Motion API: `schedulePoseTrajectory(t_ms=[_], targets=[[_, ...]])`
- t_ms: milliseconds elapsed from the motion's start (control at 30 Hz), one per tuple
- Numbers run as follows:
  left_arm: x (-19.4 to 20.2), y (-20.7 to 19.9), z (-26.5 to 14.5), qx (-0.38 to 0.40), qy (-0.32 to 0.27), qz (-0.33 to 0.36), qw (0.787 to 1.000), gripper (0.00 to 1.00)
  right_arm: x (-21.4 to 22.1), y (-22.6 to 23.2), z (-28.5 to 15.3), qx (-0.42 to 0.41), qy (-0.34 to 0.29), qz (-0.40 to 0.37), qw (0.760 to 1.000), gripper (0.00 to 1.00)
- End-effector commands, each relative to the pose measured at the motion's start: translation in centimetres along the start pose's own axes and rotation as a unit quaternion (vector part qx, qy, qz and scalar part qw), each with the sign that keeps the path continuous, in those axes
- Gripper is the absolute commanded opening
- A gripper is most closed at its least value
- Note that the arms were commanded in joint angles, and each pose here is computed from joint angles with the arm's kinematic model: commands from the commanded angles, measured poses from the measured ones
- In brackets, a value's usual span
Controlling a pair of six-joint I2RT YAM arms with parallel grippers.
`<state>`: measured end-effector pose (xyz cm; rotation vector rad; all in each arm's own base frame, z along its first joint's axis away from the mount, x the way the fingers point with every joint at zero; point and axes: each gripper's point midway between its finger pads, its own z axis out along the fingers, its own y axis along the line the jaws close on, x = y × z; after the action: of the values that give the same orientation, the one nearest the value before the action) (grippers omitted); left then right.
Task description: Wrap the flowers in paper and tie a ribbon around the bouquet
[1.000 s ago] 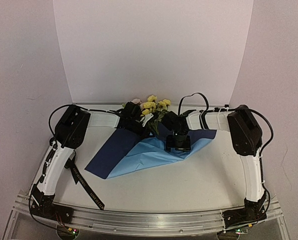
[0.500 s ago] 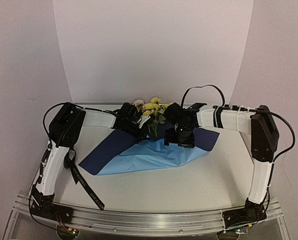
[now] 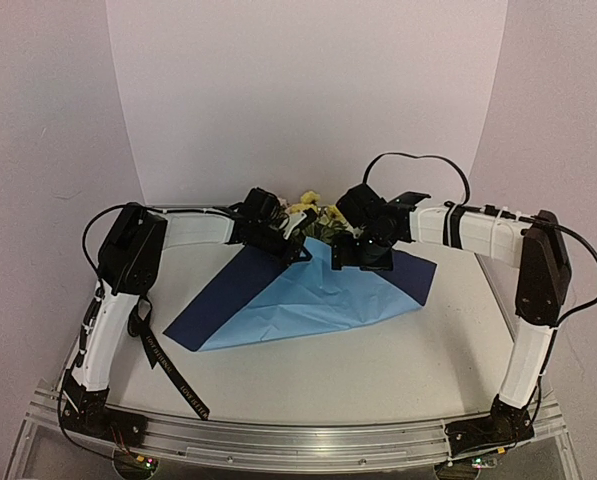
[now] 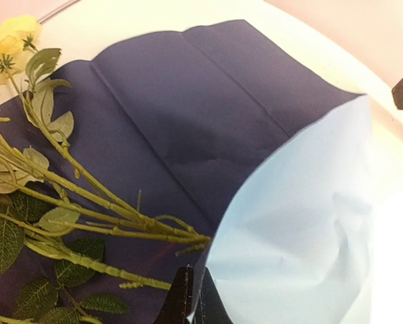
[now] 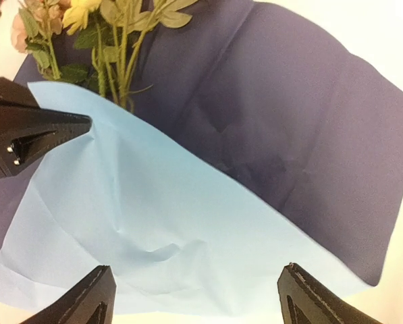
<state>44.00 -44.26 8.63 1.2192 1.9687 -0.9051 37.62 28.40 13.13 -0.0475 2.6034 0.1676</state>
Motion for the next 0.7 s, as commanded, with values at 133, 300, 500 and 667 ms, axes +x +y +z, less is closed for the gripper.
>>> schedulePoseTrajectory(t_ms=[133,300,500,667], targets=[[-3.2,0.9,1.2,-0.019,-0.018,0.011,1.0,0.0,-0.5,2.6,0.8,-0.07,-0.01,-0.023,0.997,0.85],[-2.6,1.6,2.2,-0.025,-0.014,0.012,1.0,0.0,1.3,2.8,3.1,-0.074,0.016,-0.016,0.997,0.8],[-2.9,2.3,2.9,-0.033,-0.026,0.019,0.999,0.0,2.4,1.3,4.3,-0.042,0.014,-0.019,0.999,0.85],[-3.5,2.9,3.4,-0.038,-0.042,0.018,0.998,0.0,2.5,0.9,5.5,-0.024,0.014,-0.024,0.999,0.85]])
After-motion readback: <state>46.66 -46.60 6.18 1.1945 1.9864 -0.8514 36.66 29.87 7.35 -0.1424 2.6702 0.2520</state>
